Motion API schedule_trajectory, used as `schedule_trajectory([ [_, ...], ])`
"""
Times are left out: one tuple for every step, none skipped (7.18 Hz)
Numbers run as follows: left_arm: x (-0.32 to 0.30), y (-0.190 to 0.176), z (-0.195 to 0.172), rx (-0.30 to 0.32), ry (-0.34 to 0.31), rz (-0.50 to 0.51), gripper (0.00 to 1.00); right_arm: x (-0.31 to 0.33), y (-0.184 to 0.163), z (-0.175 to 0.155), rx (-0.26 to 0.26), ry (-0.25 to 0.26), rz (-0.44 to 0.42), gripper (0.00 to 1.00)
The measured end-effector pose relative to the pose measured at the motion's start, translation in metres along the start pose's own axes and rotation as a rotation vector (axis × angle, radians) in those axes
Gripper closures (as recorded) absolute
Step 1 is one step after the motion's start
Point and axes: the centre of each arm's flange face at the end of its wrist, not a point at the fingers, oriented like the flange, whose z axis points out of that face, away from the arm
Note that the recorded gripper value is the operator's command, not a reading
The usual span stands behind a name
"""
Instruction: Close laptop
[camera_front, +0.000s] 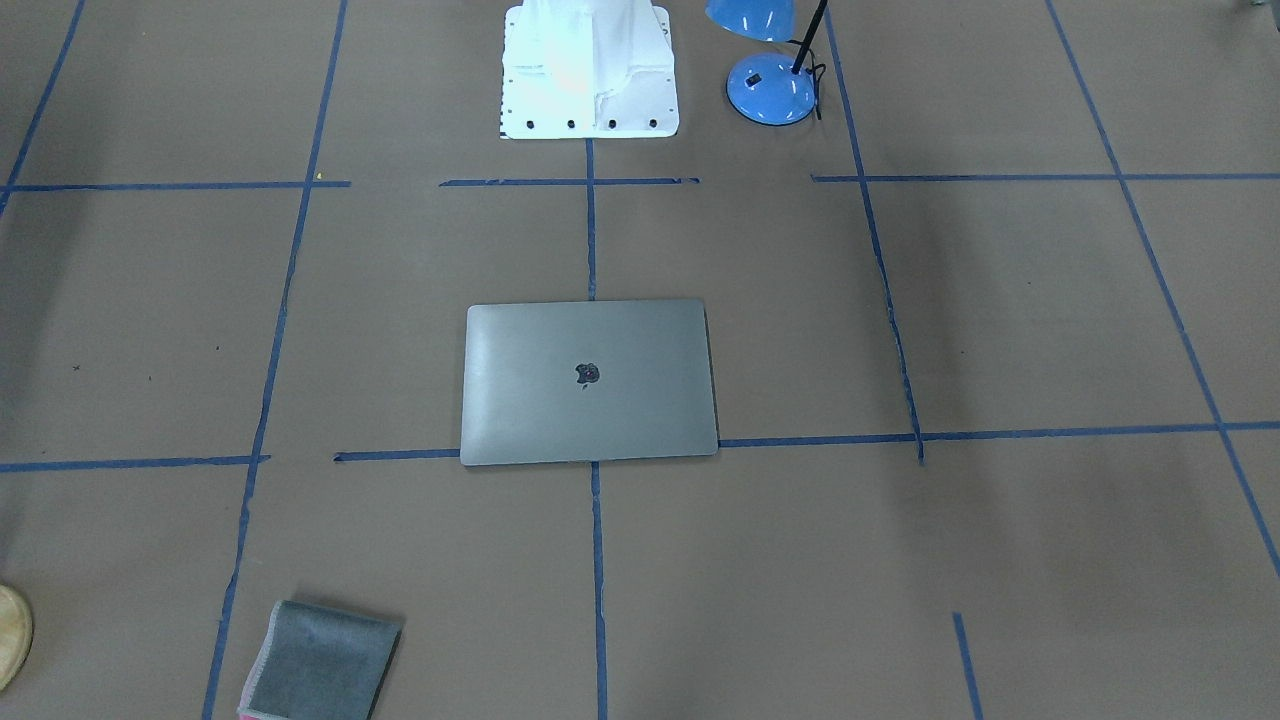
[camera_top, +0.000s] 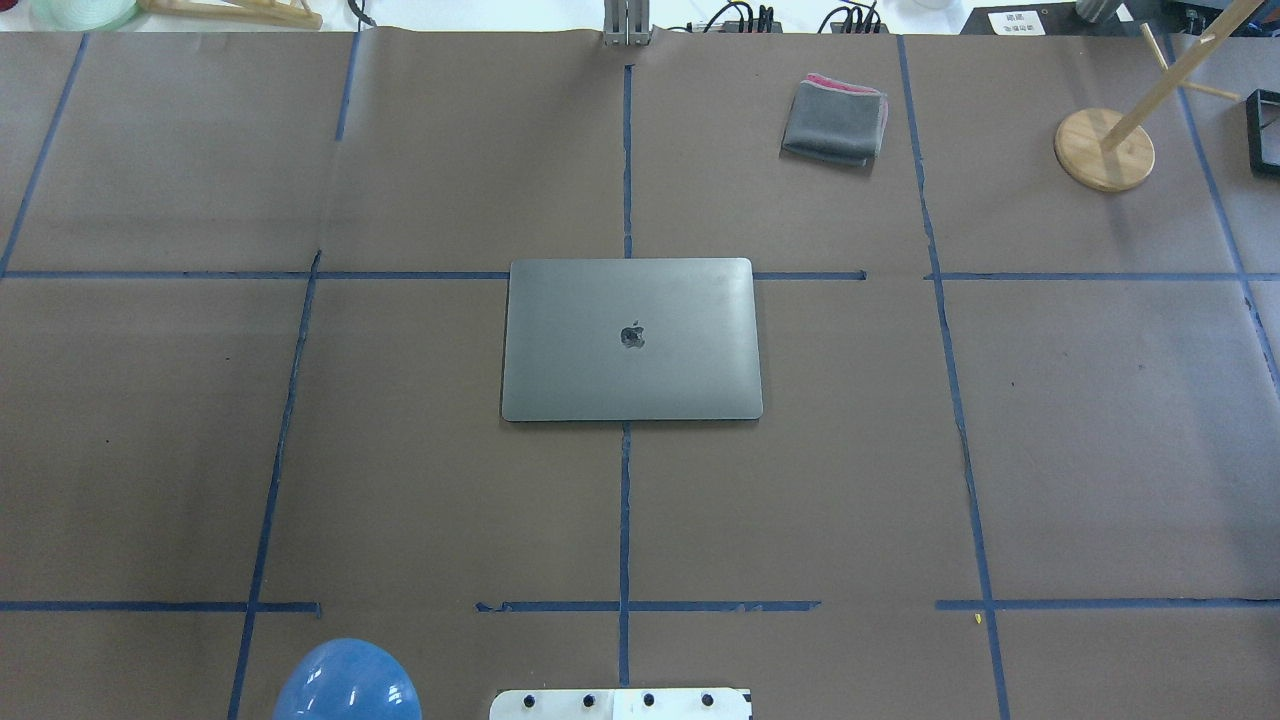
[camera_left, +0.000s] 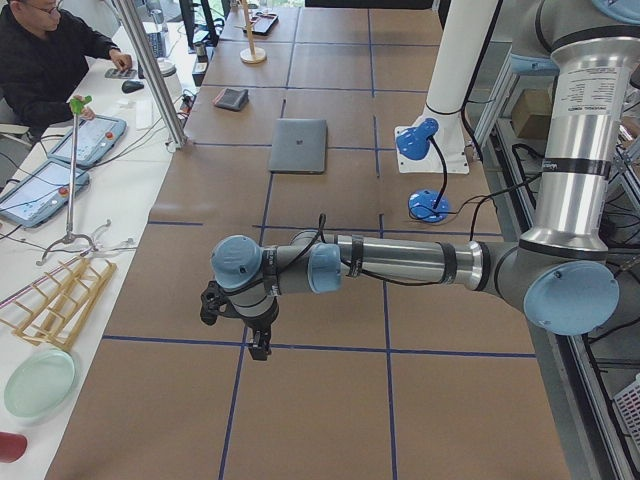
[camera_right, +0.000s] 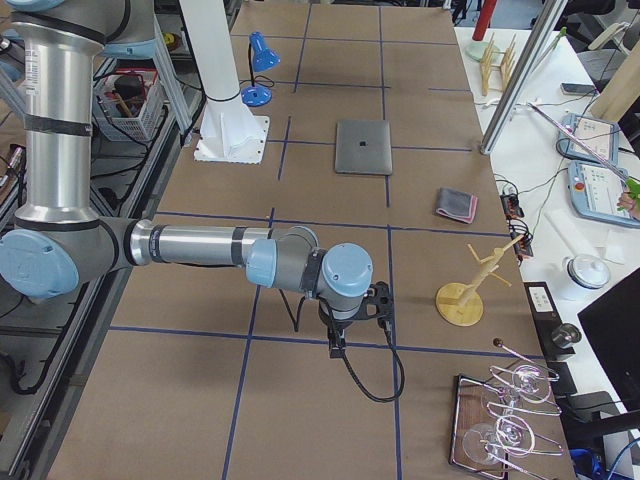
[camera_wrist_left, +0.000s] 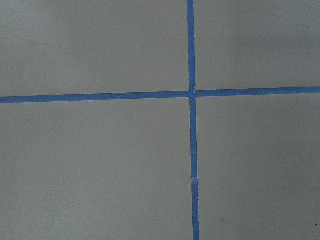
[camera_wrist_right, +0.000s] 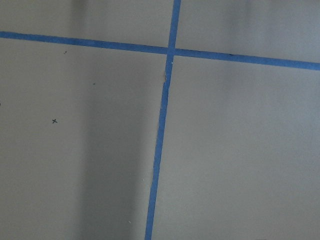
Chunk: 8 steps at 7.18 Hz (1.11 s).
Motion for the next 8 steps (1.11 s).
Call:
schedule_trajectory([
  [0.0000,-0.0001,0.0004,-0.001,0.000,-0.007,0.00,0.0008,0.0005,0.0007,-0.001,-0.003,0.012,0.00],
  [0.0001,-0.0003,0.0005,-0.001,0.000,-0.011,0.00,0.0007,0.0001,0.0004,0.000,-0.002,0.046,0.00],
  [0.0002,-0.0006,0.0005,-0.001,-0.001,-0.012,0.00,0.0000,-0.0007,-0.0004,0.003,0.000,0.099,0.00],
  [0.0003,-0.0007,0.0003,-0.001,-0.001,-0.012,0.00,-0.0002,-0.0011,-0.0013,0.005,0.006,0.132,0.00],
  [0.0006,-0.0008,0.0001,0.000,-0.001,-0.012,0.00,0.0001,-0.0015,-0.0019,0.006,0.014,0.145,0.00],
  [0.0009,-0.0009,-0.0002,0.000,-0.001,-0.011,0.00,0.0002,-0.0018,-0.0024,0.007,0.021,0.146,0.00],
  [0.0012,-0.0010,-0.0005,0.001,-0.002,-0.010,0.00,0.0003,-0.0019,-0.0028,0.007,0.025,0.144,0.00],
  [0.0015,-0.0011,-0.0004,0.001,-0.002,-0.008,0.00,0.0002,-0.0022,-0.0031,0.008,0.027,0.141,0.00],
])
